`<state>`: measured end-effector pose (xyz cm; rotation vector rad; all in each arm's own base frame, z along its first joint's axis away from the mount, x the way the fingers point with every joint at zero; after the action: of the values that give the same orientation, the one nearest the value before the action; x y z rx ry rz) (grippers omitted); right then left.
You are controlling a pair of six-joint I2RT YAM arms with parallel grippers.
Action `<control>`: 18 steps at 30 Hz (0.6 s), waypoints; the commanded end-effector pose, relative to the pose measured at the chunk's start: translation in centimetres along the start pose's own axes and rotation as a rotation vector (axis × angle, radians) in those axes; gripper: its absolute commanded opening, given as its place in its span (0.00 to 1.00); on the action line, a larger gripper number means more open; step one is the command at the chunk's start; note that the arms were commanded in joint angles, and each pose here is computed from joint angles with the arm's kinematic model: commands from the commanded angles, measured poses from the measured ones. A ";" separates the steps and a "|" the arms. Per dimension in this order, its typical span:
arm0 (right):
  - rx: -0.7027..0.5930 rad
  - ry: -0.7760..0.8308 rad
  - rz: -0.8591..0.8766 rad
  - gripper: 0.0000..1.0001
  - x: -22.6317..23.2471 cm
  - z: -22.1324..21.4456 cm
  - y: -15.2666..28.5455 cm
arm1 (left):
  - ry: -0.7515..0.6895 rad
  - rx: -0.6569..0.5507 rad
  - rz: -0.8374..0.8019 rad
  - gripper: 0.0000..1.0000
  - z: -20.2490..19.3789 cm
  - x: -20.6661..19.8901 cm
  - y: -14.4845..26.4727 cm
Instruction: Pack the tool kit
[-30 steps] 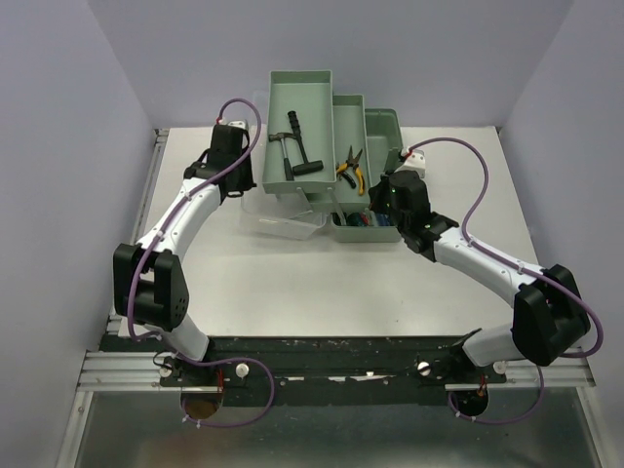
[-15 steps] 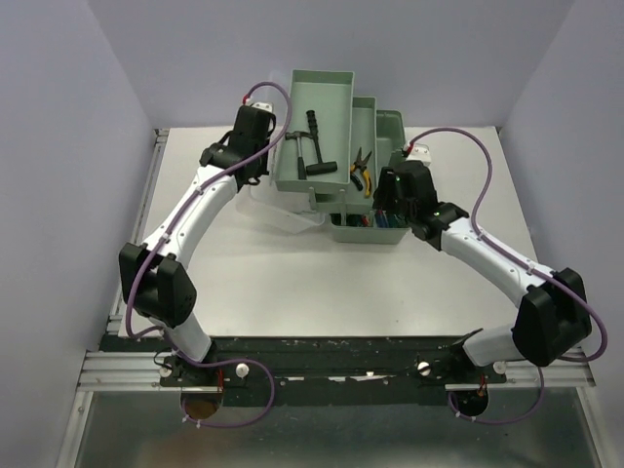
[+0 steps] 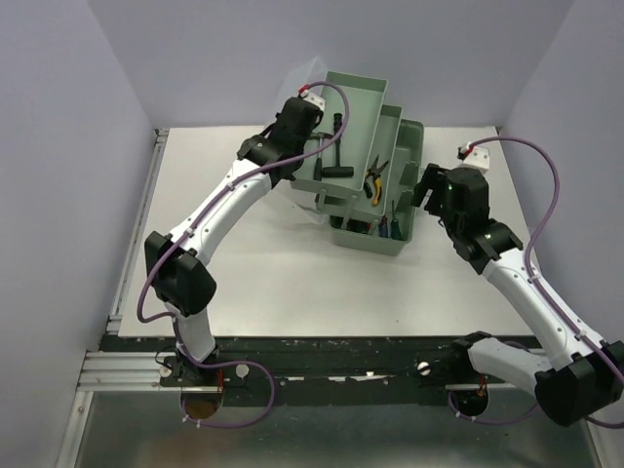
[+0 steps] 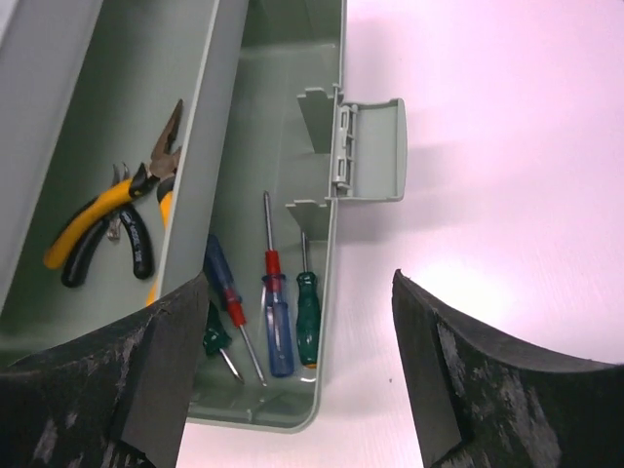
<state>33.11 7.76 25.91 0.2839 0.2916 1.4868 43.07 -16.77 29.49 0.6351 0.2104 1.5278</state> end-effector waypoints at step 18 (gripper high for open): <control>0.194 -0.307 -0.053 0.80 -3.7 -13.2 -3.1 | -0.348 -0.462 0.205 0.00 11.2 -7.0 9.3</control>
<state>30.89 3.24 12.94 0.6193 0.2686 1.3177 41.85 -25.57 34.68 0.7774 -0.3623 1.4424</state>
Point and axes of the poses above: each gripper's point midway between its finger pads, its own y axis back along the fingers, its own x axis along the line the jaws close on, z = x × y, the point moved 2 cm from there along y, back along the fingers, and after that the axes turned 12 degrees about y, right-handed, at the moved point
